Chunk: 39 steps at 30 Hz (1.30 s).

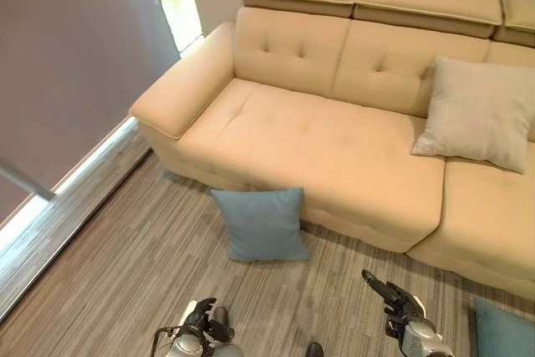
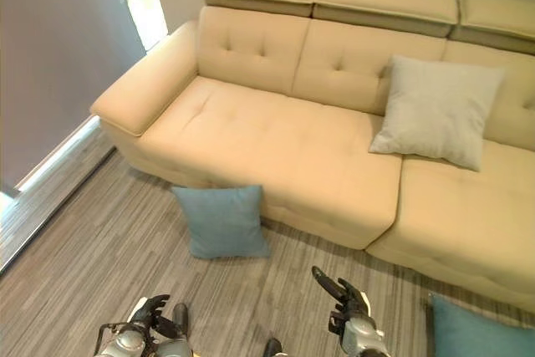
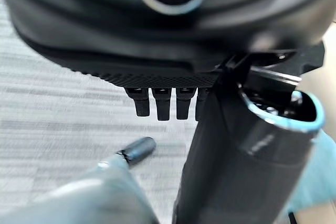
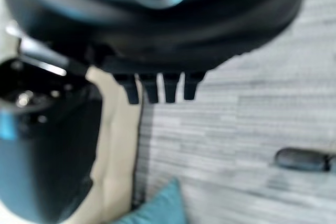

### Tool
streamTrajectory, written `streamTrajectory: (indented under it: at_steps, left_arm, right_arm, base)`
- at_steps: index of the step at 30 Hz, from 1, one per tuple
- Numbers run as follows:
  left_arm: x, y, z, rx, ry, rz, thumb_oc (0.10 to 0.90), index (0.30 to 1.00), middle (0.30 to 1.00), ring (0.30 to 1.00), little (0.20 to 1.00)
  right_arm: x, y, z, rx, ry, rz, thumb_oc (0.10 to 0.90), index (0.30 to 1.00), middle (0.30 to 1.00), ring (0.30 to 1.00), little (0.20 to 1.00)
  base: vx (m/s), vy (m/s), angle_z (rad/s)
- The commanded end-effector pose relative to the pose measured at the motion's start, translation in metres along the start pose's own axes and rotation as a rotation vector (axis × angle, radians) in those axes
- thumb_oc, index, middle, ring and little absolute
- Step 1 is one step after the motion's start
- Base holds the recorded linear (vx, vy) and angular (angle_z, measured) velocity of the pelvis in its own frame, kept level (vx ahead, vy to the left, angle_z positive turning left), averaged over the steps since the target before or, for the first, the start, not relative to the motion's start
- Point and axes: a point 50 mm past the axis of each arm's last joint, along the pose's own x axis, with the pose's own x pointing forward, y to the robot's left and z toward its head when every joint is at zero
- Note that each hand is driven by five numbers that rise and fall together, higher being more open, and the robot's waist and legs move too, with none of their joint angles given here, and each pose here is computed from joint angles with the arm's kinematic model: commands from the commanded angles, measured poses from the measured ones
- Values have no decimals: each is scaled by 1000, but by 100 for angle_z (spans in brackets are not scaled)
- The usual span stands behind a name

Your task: Pick up all the scattered cushions and arrange them neatly on the sofa.

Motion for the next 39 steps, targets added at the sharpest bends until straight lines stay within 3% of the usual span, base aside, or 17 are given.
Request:
streamTrajectory:
  at_steps: [1, 4, 8, 10, 18, 21, 22, 23, 29, 34, 39]
  left_arm:
    - [5, 30, 8, -24, -32, 109, 800, 900, 900, 900, 900]
    - [3, 21, 3, 266, -43, 53, 800, 900, 900, 900, 900]
    - [4, 28, 0, 244, -19, 82, 800, 900, 900, 900, 900]
    - [5, 31, 8, 255, -48, 90, 800, 900, 900, 900, 900]
    - [10, 72, 37, 292, -128, 210, 800, 900, 900, 900, 900]
    - [11, 78, 74, 258, -242, 258, 800, 900, 900, 900, 900]
    - [6, 94, 134, 154, -404, 349, 800, 900, 900, 900, 900]
    - [1, 101, 156, 129, -468, 374, 800, 900, 900, 900, 900]
    - [-29, 117, 247, 54, -728, 459, 800, 900, 900, 900, 900]
    - [-85, 160, 322, -98, -1006, 593, 800, 900, 900, 900, 900]
    - [-144, 171, 376, -239, -1260, 619, 800, 900, 900, 900, 900]
  right_arm:
    - [2, -9, 29, 62, -130, -44, 800, 900, 900, 900, 900]
    - [4, -17, 30, 148, -115, -103, 800, 900, 900, 900, 900]
    - [0, -18, 6, 220, -46, -111, 800, 900, 900, 900, 900]
    - [-1, 6, 18, 167, -105, -38, 800, 900, 900, 900, 900]
    - [-7, 27, 63, 82, -320, 13, 800, 900, 900, 900, 900]
    - [-6, 29, 85, 92, -381, -29, 800, 900, 900, 900, 900]
    - [-11, 56, 128, 86, -500, 12, 800, 900, 900, 900, 900]
    - [-16, 63, 150, 85, -575, 20, 800, 900, 900, 900, 900]
    - [-29, 83, 214, 91, -705, 7, 800, 900, 900, 900, 900]
    - [-72, 88, 298, 209, -966, -23, 800, 900, 900, 900, 900]
    - [-93, 107, 326, 177, -1044, 13, 800, 900, 900, 900, 900]
  base:
    - [232, 390, -5]
    - [304, 501, -18]
    - [292, 565, -26]
    - [270, 547, -80]
    - [131, 165, -30]
    - [-225, -49, 39]
    - [-500, -93, 42]
    - [-602, -161, 58]
    - [-78, -94, 38]
    - [-46, 4, 8]
    - [0, 3, 8]
